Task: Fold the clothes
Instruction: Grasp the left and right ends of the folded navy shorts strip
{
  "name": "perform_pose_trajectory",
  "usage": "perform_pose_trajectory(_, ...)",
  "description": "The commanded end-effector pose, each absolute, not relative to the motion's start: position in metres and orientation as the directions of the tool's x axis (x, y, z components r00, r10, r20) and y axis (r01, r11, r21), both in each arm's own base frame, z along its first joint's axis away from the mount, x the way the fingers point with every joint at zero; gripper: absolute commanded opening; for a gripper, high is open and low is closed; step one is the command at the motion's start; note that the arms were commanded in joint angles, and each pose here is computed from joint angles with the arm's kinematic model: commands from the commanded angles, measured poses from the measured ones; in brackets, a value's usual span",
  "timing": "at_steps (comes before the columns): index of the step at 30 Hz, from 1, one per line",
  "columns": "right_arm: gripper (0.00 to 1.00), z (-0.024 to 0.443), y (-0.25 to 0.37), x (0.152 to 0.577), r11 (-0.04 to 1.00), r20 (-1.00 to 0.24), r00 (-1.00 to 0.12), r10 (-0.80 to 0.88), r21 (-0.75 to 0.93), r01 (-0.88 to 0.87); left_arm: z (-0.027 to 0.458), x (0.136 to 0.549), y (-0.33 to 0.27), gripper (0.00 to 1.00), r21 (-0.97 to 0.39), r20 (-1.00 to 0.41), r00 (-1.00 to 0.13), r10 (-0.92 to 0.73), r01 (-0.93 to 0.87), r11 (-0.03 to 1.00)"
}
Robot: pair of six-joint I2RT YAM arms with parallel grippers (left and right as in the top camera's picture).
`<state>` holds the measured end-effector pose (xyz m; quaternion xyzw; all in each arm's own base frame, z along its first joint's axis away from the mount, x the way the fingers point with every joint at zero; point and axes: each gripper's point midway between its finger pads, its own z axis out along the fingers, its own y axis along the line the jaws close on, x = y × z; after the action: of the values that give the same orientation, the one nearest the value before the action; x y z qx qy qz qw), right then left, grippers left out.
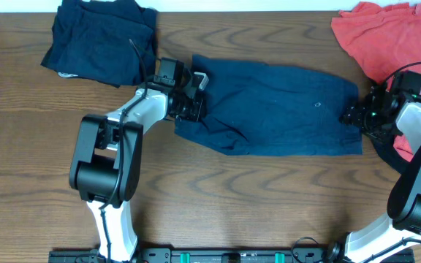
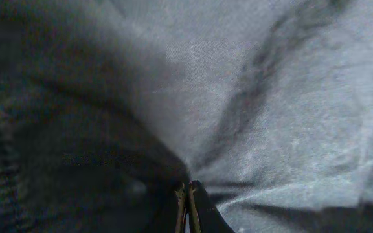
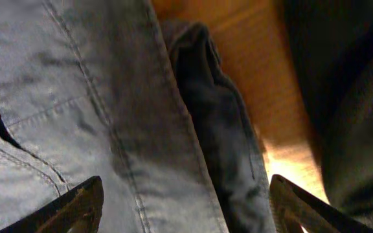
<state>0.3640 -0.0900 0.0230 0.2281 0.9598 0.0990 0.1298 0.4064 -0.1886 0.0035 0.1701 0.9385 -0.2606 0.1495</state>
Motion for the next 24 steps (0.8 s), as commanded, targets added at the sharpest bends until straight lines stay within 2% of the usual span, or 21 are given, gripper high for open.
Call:
perform_pose_trajectory(1, 0.8, 0.018, -0.09, 0.363, 0.878, -0.212, -0.862, 0.46, 0.257, 0.405, 0.004, 0.41, -0.189, 0.06, -0.44, -0.374, -0.894, 0.245, 0.404, 0.802)
perform_pose_trajectory(9, 0.82, -0.003, -0.097, 0.356, 0.885, -0.253, -0.852, 0.459, 0.21, 0.415, 0.003, 0.41, -0.189, 0.06, -0.441, -0.373, -0.895, 0.246, 0.404, 0.802)
perform_pose_trajectory(12, 0.8, -0.009, -0.095, 0.354, 0.885, -0.256, -0.851, 0.459, 0.219, 0.412, 0.003, 0.41, -0.189, 0.06, -0.441, -0.373, -0.895, 0.246, 0.404, 0.802)
perform_pose_trajectory(14, 0.75, -0.01, -0.094, 0.353, 0.882, -0.257, -0.848, 0.463, 0.226, 0.413, 0.003, 0.409, -0.189, 0.06, -0.441, -0.371, -0.896, 0.246, 0.403, 0.802)
perform_pose_trajectory(16, 0.63, -0.01, -0.088, 0.356, 0.878, -0.258, -0.848, 0.463, 0.261, 0.4, 0.003, 0.409, -0.189, 0.06, -0.441, -0.371, -0.896, 0.246, 0.403, 0.802)
perform_pose_trajectory(19, 0.2, -0.004, -0.076, 0.364, 0.864, -0.264, -0.844, 0.467, 0.341, 0.371, 0.003, 0.409, -0.189, 0.06, -0.441, -0.371, -0.896, 0.246, 0.403, 0.802)
perform_pose_trajectory(20, 0.12, -0.002, -0.075, 0.367, 0.855, -0.267, -0.836, 0.479, 0.357, 0.375, 0.003, 0.409, -0.188, 0.06, -0.442, -0.369, -0.896, 0.246, 0.402, 0.802)
perform_pose_trajectory(22, 0.01, 0.002, -0.077, 0.373, 0.845, -0.276, -0.823, 0.497, 0.369, 0.387, 0.003, 0.408, -0.188, 0.06, -0.451, -0.355, -0.907, 0.226, 0.378, 0.809)
perform_pose_trajectory(24, 0.01, 0.013, -0.081, 0.381, 0.847, -0.301, -0.813, 0.498, 0.371, 0.381, 0.003, 0.407, -0.188, 0.06, -0.468, -0.33, -0.925, 0.188, 0.333, 0.819)
